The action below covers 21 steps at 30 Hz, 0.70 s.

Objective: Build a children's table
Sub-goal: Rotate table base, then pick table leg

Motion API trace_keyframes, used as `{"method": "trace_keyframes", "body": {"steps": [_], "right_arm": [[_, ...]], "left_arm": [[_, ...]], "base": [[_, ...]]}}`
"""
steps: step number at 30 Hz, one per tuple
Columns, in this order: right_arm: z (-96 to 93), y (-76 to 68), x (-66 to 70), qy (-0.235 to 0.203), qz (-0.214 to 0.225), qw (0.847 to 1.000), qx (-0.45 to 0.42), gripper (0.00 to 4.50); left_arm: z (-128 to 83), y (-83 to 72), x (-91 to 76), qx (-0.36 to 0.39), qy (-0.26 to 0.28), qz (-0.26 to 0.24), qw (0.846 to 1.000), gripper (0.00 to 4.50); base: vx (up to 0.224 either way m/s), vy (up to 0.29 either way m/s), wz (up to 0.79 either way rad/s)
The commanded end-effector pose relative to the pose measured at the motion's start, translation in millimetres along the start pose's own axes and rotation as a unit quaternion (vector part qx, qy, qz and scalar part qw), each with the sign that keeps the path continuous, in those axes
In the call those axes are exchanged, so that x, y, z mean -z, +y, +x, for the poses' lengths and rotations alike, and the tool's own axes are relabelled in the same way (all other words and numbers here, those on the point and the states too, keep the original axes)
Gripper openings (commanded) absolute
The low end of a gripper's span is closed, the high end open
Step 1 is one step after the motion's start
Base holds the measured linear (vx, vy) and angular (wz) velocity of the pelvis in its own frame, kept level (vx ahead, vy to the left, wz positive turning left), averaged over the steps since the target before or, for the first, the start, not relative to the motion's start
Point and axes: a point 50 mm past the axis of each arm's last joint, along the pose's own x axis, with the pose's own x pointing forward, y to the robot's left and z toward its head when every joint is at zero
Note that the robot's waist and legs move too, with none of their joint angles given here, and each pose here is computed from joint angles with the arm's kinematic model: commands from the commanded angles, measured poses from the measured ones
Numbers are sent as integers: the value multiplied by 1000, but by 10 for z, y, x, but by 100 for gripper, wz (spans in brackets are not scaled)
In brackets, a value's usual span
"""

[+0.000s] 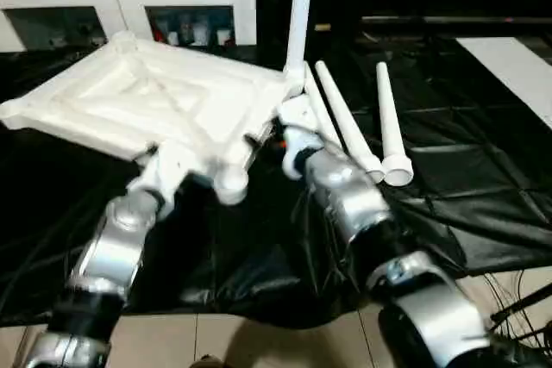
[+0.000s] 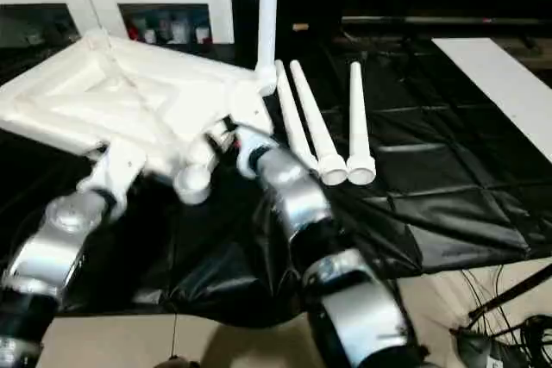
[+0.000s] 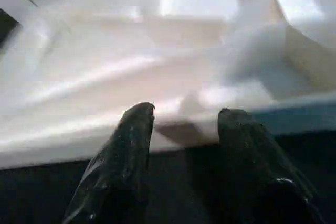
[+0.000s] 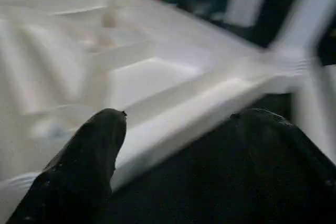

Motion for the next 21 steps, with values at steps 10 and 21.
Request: {"method": "trace_keyframes", "body": {"steps": [10,21], "right_arm": [[6,-536,-14,122,33,987,96,445],[-10,-519,150,206,90,971,84,445]], "left_arm": [[-259,22,-432,199,-130,-35,971,238],[-552,-192,-585,353,-146,-8,924,238]], "base": [[0,0,0],[0,0,0]]}}
